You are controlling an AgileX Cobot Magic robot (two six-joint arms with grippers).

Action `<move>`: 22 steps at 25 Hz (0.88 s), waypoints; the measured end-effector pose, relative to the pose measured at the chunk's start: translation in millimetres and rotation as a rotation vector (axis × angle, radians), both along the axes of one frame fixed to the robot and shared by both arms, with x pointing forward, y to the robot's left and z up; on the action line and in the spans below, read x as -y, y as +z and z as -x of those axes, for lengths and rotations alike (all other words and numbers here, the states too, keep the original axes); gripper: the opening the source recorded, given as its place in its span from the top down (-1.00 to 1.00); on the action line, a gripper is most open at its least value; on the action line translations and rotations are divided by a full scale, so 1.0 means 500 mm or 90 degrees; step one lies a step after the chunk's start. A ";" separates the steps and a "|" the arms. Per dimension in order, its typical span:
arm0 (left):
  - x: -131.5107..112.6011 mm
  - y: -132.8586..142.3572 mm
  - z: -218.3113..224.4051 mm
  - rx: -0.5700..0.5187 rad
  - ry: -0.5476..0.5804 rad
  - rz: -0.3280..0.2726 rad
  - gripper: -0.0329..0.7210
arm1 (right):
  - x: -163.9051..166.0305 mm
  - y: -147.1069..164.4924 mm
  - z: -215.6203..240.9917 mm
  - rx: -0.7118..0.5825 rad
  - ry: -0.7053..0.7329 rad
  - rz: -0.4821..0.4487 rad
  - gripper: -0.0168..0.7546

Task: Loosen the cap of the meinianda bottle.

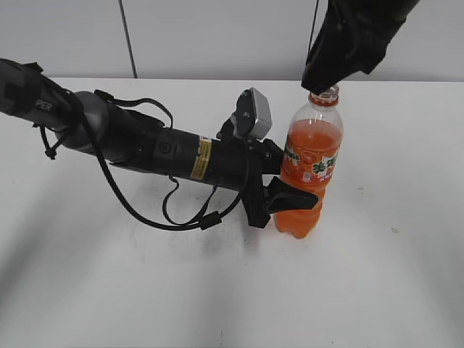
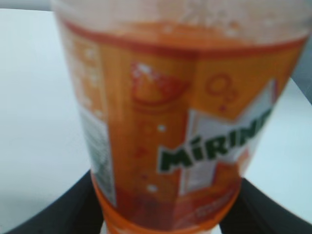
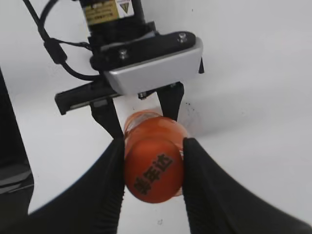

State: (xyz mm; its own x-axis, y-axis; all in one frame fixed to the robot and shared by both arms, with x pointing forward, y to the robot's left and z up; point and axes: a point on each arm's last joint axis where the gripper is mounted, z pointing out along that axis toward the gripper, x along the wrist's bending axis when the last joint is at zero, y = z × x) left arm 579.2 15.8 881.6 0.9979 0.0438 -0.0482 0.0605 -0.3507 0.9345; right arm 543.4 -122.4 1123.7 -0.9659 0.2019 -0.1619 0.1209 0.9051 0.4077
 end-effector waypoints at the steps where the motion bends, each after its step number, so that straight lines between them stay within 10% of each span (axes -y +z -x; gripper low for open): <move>1: 0.000 0.000 0.000 0.000 0.000 0.000 -0.16 | 0.001 0.010 0.006 0.003 -0.005 -0.010 0.26; 15: 0.000 0.000 0.000 0.000 0.000 -0.001 -0.16 | 0.177 0.083 -0.001 -0.010 -0.497 -0.077 0.26; 22: 0.000 0.000 -0.001 0.000 0.003 -0.001 -0.16 | 0.270 -0.033 -0.011 0.004 -0.649 -0.086 0.26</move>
